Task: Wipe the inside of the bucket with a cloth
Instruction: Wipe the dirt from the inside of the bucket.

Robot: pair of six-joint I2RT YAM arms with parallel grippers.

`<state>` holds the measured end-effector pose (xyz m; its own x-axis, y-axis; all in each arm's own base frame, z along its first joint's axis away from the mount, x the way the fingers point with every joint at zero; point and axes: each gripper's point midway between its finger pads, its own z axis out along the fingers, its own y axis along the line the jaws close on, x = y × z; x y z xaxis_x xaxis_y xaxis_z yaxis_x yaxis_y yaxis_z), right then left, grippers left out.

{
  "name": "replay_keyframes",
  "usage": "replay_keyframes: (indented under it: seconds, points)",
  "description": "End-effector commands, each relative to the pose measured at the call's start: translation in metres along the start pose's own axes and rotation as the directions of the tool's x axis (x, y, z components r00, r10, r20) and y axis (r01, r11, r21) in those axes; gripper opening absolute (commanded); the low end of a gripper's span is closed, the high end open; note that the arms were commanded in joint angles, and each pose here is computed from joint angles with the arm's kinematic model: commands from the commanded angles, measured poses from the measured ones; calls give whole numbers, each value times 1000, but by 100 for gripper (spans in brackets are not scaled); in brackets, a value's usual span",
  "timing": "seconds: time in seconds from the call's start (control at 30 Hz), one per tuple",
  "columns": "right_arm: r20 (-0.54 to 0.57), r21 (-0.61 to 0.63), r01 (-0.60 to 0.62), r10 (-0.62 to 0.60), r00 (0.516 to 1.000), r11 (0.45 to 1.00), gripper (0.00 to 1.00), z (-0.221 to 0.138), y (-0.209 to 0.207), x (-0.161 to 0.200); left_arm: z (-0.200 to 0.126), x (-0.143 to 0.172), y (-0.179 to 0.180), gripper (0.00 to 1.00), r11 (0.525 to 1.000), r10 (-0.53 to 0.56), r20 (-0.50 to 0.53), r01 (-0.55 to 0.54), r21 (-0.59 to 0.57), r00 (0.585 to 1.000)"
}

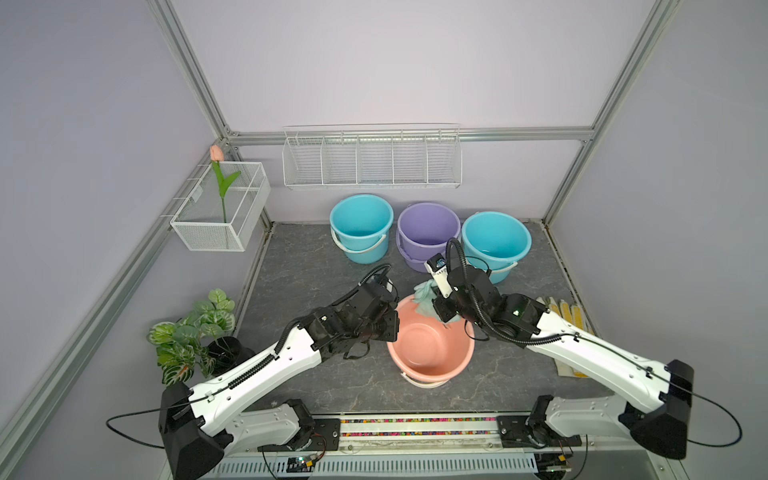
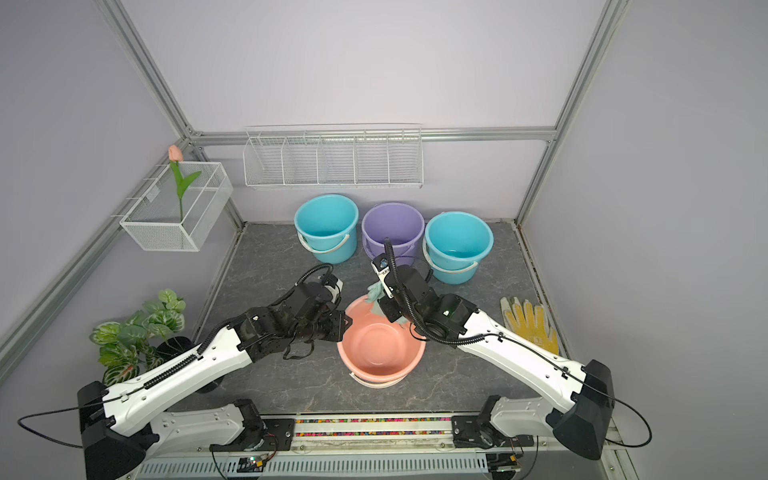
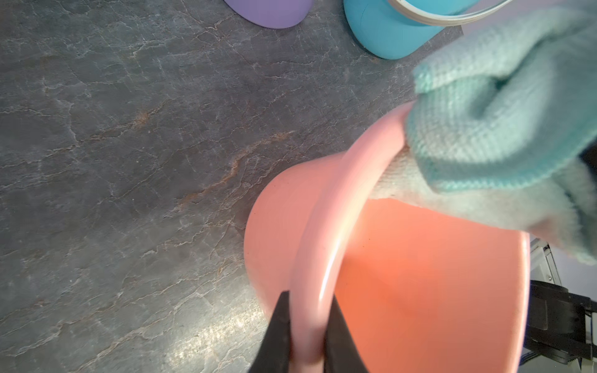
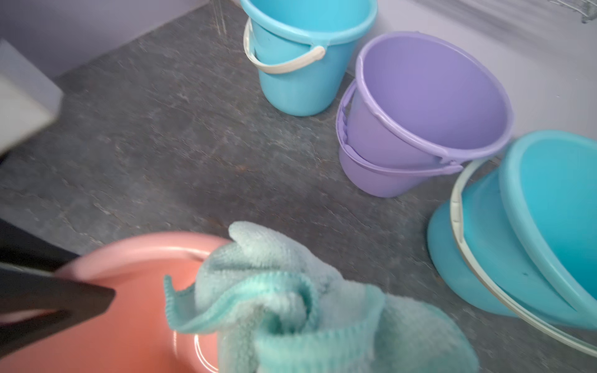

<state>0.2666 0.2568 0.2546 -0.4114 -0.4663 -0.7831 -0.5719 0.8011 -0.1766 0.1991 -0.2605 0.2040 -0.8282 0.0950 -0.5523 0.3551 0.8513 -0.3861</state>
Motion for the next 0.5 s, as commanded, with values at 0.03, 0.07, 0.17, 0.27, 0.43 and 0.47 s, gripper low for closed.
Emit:
replay_keyframes:
  seconds: [0.03,0.07,0.17,0.27,0.43,0.47]
  points:
    - [-116,70,129,-121,986,989,7,-25,-25,31,-10,-10,-8,0,999,-15,41,14,30,999]
    - [-133,55,135,-126,983,989,7,-28,-24,35,-10,-10,-8,0,999,-16,42,15,30,999]
    - [-191,-72,150,-162,968,986,7,-37,-7,56,-11,-10,-8,0,1000,-16,43,15,27,999]
    - [-258,-248,119,-184,948,961,7,-49,19,79,-12,-11,-6,0,999,-22,53,20,25,998]
    - [-350,-515,-55,-152,925,855,7,-68,71,103,-13,-14,-5,0,999,-36,79,34,26,996]
    - [-352,-556,-95,-130,927,825,7,-71,82,101,-13,-14,-5,0,999,-38,83,36,29,996]
